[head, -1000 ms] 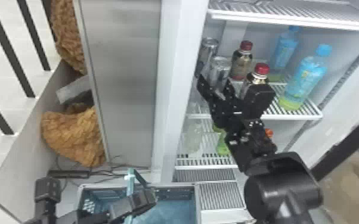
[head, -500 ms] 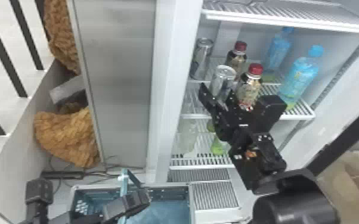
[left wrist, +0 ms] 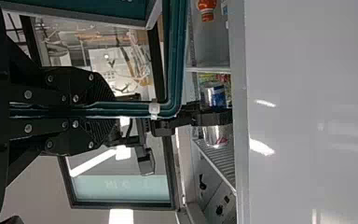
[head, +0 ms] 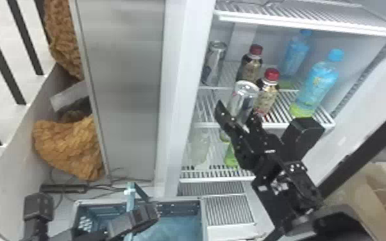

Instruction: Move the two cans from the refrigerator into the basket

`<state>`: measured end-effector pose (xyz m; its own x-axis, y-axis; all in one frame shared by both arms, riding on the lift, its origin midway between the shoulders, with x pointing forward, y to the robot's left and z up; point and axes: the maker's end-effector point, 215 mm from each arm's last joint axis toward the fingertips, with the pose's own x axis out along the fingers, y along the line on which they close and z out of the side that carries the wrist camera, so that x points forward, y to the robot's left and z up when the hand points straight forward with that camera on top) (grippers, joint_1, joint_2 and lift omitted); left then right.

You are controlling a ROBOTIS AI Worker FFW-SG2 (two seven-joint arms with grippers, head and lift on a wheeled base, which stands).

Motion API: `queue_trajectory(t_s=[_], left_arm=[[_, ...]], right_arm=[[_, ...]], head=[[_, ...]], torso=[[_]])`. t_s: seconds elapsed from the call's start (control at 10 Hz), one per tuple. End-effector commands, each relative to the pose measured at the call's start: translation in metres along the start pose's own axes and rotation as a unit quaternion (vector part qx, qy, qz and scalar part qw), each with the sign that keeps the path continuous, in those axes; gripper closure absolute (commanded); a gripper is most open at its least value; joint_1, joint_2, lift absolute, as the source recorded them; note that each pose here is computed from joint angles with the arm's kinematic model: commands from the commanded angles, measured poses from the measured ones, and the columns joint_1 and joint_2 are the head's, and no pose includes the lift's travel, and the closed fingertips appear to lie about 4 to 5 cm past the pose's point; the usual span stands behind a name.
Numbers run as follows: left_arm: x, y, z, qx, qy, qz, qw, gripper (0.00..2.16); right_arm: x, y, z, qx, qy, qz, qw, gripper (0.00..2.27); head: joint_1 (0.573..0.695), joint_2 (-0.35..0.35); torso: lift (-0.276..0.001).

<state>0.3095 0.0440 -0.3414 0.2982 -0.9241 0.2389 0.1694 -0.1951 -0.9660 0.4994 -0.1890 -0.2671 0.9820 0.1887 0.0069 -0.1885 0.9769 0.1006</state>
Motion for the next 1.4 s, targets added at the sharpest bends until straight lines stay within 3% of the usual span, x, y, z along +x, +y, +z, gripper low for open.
queue_trajectory(t_s=[0.0, 0.6, 0.9, 1.3], left_arm=[[0.001, -0.001, 0.0, 0.001, 0.0, -0.001, 1.0, 1.19], [0.0, 0.0, 0.0, 0.001, -0.001, 0.0, 1.0, 1.19], [0.0, 0.0, 0.001, 0.0, -0.002, 0.0, 1.0, 1.19], [0.0, 0.0, 0.002, 0.0, -0.004, -0.001, 1.0, 1.19]], right_arm=[[-0.014, 0.008, -0.013, 0.008, 0.02, 0.006, 1.0, 1.19], [-0.066, 0.079, -0.041, 0.071, 0.097, 0.098, 0.988, 1.19], [-0.094, 0.109, -0.059, 0.1, 0.144, 0.146, 0.974, 1.19], [-0.13, 0.13, -0.073, 0.101, 0.199, 0.19, 0.956, 1.19]], head=[[0.695, -0.201], [0.695, -0.142], [0.695, -0.108], [0.695, -0.062]], torso=[[-0.031], [-0.031], [-0.031], [-0.031]])
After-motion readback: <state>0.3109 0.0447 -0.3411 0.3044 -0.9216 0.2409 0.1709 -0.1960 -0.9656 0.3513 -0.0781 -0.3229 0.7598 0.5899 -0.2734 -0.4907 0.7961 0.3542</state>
